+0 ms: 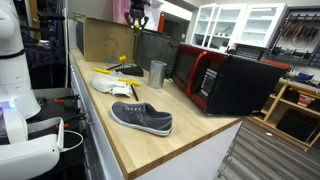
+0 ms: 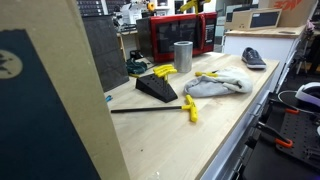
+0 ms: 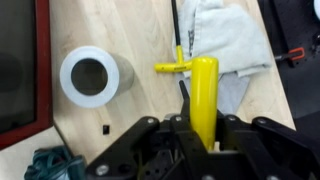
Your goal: Remove the black object furthest from you on the black stand
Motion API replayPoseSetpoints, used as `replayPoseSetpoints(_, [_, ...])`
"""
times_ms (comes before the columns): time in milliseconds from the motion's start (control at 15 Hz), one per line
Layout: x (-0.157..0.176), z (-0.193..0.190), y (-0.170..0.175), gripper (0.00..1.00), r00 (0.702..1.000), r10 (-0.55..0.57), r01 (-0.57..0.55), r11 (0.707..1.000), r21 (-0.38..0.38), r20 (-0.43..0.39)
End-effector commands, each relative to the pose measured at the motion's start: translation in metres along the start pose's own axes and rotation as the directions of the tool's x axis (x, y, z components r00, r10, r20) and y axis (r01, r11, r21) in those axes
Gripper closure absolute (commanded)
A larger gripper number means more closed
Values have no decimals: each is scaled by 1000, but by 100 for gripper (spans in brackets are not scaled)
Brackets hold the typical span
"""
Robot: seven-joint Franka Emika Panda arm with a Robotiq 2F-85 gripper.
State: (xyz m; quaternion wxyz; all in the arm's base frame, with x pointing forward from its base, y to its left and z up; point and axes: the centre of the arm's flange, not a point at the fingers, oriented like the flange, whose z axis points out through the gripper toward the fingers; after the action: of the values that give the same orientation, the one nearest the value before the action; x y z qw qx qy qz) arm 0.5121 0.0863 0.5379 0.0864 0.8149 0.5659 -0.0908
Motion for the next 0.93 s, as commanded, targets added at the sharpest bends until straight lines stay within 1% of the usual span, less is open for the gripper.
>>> replayPoseSetpoints(0, [-27, 19, -24, 96, 983, 22, -26, 999, 20, 183])
replayPoseSetpoints(200, [-39, 53, -35, 96, 940, -4, -15, 998, 53, 341])
replayPoseSetpoints(333, [-44, 81, -41, 96, 909, -65, 25, 994, 103, 411])
replayPoseSetpoints(400, [-45, 96, -45, 96, 899, -108, 56, 989, 133, 424])
replayPoseSetpoints(533, [-48, 121, -55, 96, 882, -190, 116, 974, 194, 431])
replayPoseSetpoints(600, [-48, 133, -60, 96, 875, -244, 157, 960, 232, 419])
replayPoseSetpoints(733, [-47, 153, -73, 96, 849, -366, 256, 916, 308, 381])
replayPoseSetpoints(867, [-48, 170, -82, 96, 811, -472, 352, 866, 355, 347])
